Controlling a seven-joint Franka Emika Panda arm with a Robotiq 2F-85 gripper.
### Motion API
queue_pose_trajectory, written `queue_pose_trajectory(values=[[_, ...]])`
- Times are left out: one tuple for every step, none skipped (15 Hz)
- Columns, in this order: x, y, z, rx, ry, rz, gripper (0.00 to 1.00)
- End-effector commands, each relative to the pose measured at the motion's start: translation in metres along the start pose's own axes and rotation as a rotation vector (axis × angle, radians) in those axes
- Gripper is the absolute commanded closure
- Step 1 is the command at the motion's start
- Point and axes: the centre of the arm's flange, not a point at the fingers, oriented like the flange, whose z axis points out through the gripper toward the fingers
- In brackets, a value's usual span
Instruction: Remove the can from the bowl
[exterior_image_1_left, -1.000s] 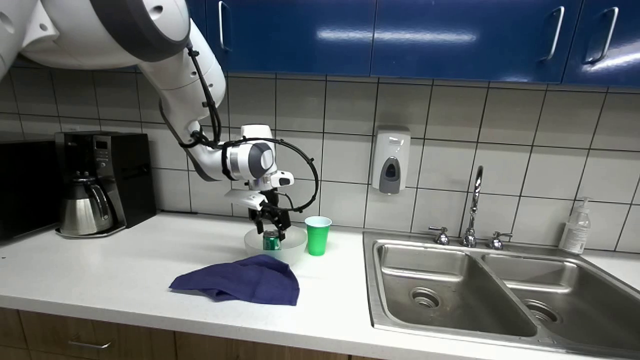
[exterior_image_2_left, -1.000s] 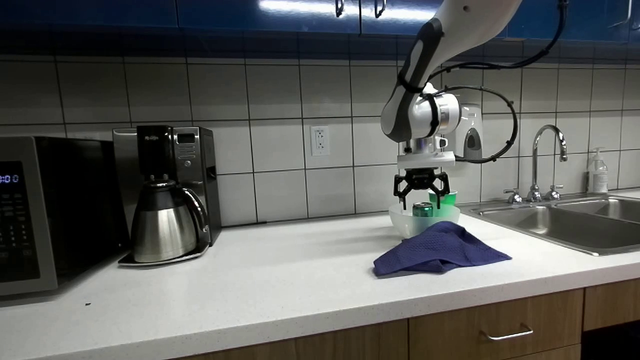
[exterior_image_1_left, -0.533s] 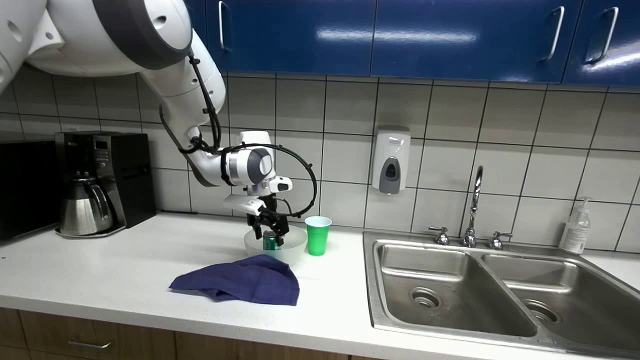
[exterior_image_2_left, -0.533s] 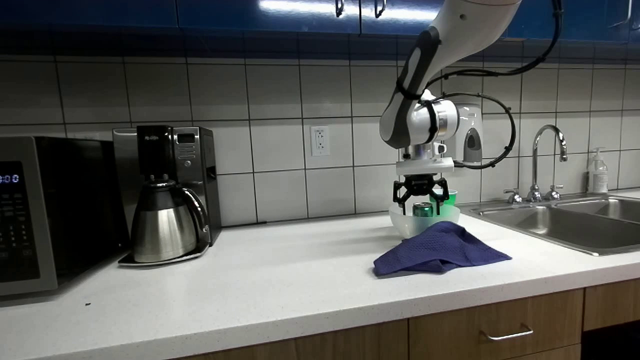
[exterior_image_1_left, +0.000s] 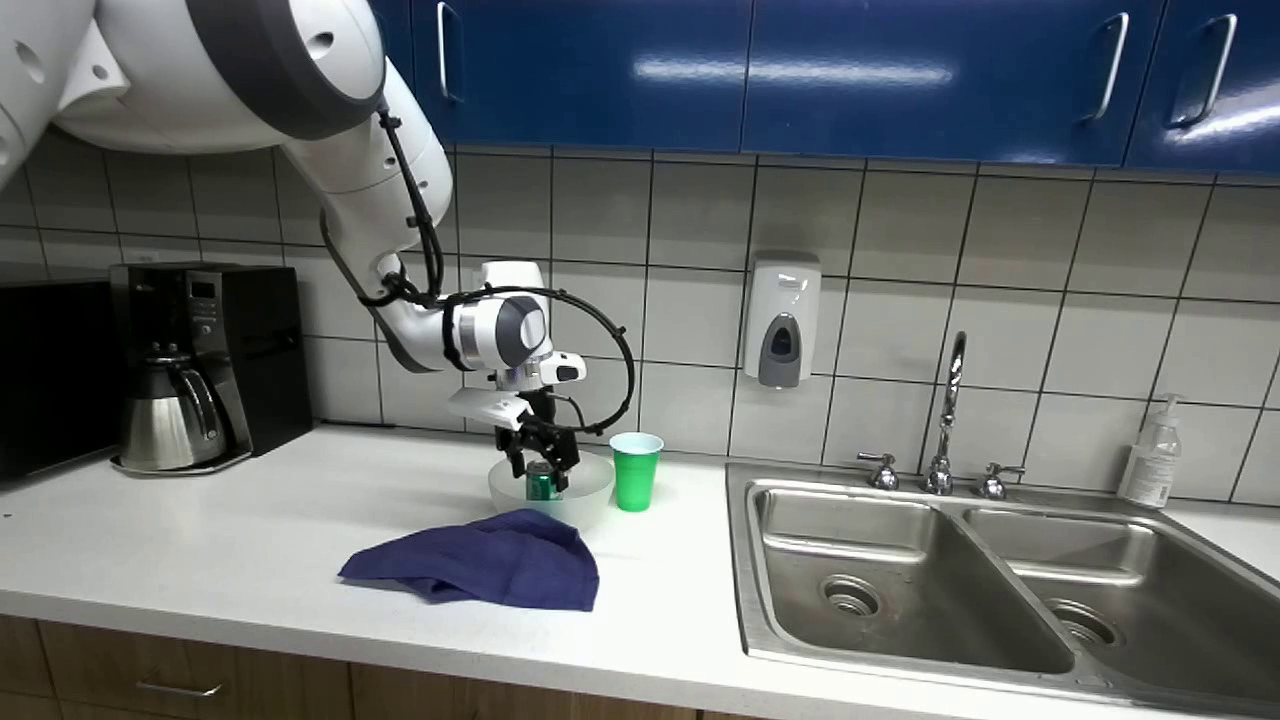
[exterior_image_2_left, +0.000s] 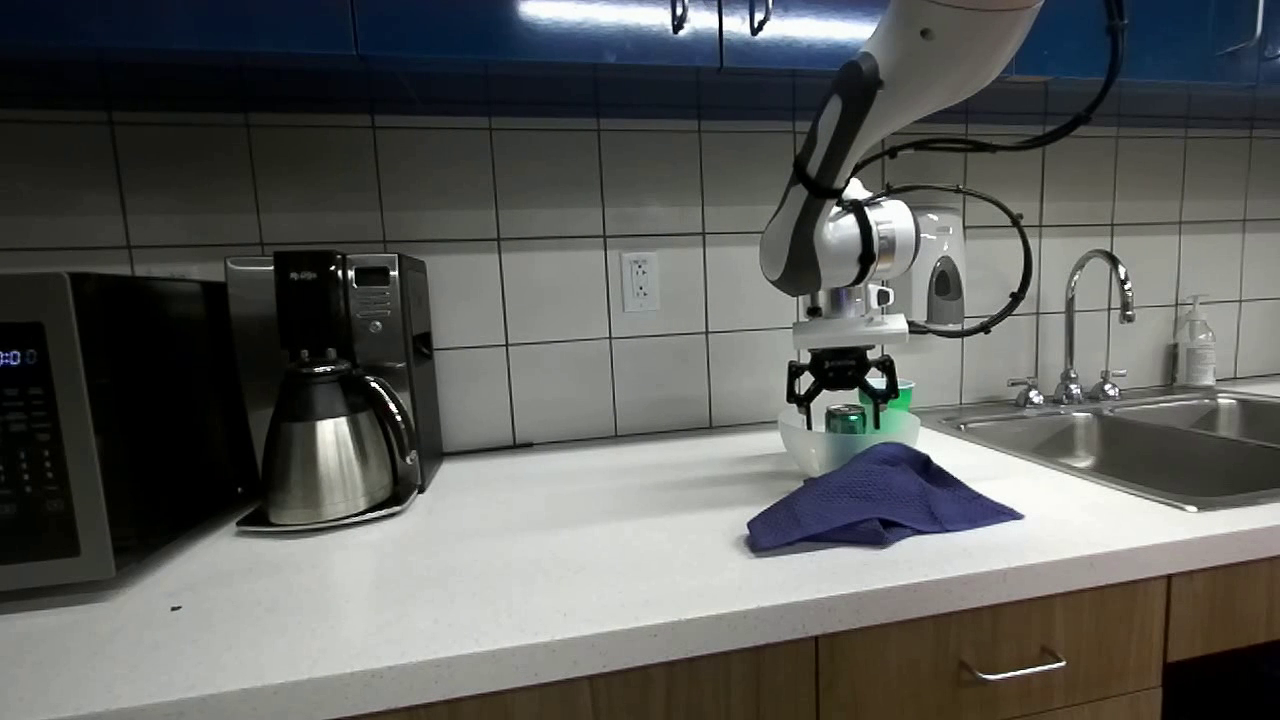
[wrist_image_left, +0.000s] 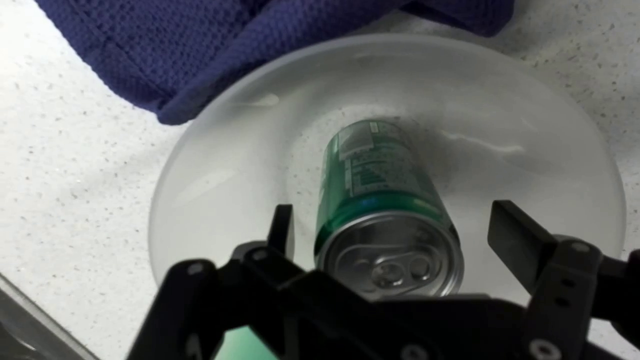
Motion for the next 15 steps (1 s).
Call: queue_pose_trajectory(values=[[0.0000,0.0000,0.0000,0.000,0.000,0.000,0.00],[0.0000,0.0000,0.0000,0.000,0.000,0.000,0.00],[0.0000,0.0000,0.0000,0.000,0.000,0.000,0.00],[0.0000,0.0000,0.0000,0.000,0.000,0.000,0.00],[0.0000,0.0000,0.0000,0.000,0.000,0.000,0.00],[0.0000,0.0000,0.0000,0.000,0.000,0.000,0.00],[0.0000,0.0000,0.0000,0.000,0.000,0.000,0.00],[0.0000,0.0000,0.0000,0.000,0.000,0.000,0.00],[0.0005,0.0006,-0.0003,0.008,0.000,-0.003,0.00],[0.0006,0.0008,-0.0005,0.011,-0.003,-0.005,0.00],[0.0003,0.0010,-0.0012,0.008,0.009,-0.002,0.00],[-0.0002,0.0010,-0.0019,0.010,0.011,-0.003,0.00],[-0.0008,0.0010,-0.0024,0.016,0.017,-0.004,0.00],[-0.0011,0.0012,-0.0031,0.020,0.020,-0.009,0.00],[-0.0008,0.0015,-0.0034,0.021,0.023,-0.010,0.00]])
